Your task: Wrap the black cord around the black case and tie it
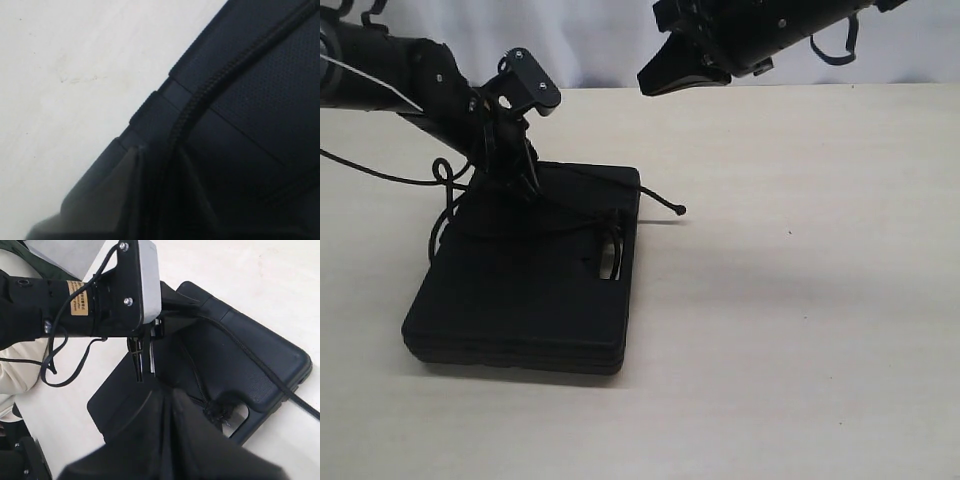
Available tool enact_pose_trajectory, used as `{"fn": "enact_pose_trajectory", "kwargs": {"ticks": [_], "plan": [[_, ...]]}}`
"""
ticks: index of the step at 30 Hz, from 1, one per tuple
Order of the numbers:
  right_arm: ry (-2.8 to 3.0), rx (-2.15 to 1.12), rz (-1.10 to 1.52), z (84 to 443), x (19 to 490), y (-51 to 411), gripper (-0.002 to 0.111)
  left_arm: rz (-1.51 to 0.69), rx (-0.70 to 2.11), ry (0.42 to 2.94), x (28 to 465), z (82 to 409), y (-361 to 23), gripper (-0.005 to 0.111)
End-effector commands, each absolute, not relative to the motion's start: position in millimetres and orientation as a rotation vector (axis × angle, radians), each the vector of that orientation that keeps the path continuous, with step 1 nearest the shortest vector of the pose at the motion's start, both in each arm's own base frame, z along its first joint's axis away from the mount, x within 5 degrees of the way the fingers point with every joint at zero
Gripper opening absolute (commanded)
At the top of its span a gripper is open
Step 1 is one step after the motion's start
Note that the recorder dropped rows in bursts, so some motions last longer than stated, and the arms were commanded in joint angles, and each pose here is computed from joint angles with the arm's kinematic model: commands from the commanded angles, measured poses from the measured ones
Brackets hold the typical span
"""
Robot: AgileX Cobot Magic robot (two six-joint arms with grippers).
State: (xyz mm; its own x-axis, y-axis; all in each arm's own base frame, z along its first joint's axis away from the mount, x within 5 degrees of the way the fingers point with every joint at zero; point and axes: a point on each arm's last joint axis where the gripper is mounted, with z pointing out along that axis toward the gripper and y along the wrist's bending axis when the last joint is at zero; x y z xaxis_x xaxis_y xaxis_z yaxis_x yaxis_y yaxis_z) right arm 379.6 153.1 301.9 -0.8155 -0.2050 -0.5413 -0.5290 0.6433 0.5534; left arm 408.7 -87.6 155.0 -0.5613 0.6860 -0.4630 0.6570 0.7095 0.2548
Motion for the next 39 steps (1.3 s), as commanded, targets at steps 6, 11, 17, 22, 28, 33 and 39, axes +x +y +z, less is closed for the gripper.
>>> {"fn": "enact_pose_trajectory", "kwargs": {"ticks": [6, 11, 17, 22, 28, 33, 39], "plan": [[2.423, -0.573, 1.002, 304, 380, 153, 0.004, 0.09, 0.97, 2.333, 410, 194, -86, 0.0], [2.554, -0.505, 0.828, 294, 382, 141, 0.004, 0.103, 0.886, 2.249, 397, 246, -79, 0.0], [2.715, -0.446, 0.667, 255, 371, 138, 0.009, 0.1, 0.732, 2.229, 376, 296, -56, 0.0], [2.784, -0.462, 0.639, 222, 351, 159, 0.036, 0.101, 0.641, 2.3, 364, 309, -31, 0.0], [2.925, -0.457, 0.49, 200, 327, 172, 0.054, 0.105, 0.605, 2.359, 360, 307, -15, 0.0], [2.989, -0.422, 0.348, 188, 309, 187, 0.054, 0.105, 0.603, 2.362, 360, 307, -14, 0.0], [2.915, -0.227, 0.371, 178, 308, 198, 0.054, 0.102, 0.606, 2.37, 360, 307, -14, 0.0]]}}
